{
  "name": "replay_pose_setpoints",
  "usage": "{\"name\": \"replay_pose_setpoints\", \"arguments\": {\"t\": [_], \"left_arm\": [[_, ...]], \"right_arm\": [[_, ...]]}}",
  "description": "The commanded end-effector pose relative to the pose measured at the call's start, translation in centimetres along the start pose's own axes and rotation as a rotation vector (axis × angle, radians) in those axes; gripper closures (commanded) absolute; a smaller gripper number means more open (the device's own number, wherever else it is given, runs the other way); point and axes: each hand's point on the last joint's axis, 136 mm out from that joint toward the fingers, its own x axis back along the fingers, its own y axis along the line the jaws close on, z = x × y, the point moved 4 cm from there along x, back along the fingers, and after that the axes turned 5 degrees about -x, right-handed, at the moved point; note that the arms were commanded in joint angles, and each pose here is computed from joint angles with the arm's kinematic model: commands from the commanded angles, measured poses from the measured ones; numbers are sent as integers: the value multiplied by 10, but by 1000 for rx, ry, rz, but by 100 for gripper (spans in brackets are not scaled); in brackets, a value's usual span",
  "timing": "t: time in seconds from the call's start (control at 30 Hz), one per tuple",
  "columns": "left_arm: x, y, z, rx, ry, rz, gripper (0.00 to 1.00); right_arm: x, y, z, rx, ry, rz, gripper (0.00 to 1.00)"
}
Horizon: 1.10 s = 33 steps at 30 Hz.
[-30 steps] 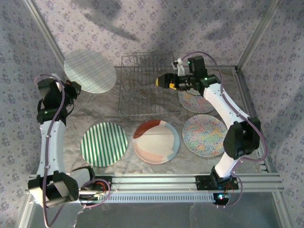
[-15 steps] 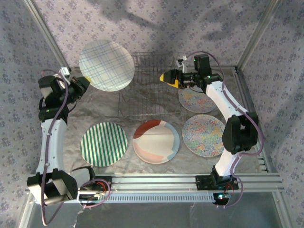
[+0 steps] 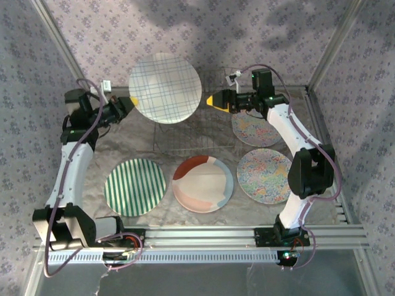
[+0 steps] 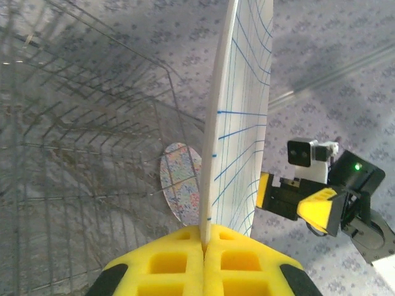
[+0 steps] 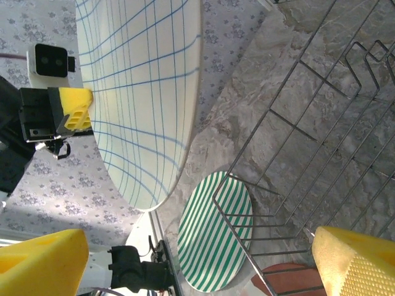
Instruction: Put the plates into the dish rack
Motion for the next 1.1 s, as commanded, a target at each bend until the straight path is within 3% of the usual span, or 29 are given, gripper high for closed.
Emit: {"name": "replay_pose_setpoints", "arguments": {"t": [0.0,0.43,0.9,1.07], "left_arm": [[-1,-37,-10,-138,12,126,100],[-26,-40,1,-146,86,145,100],[-32,-37,10,-149,125,127,100],[-33,-37,11,-151,128,126,100]], "right_arm": [[3,9,-4,48,10,-32,4],[13,16,-9,111,-32,-12,9],[22,15,-31,107,-135,9,44],[21,15,-32,95,-136,0,52]]}}
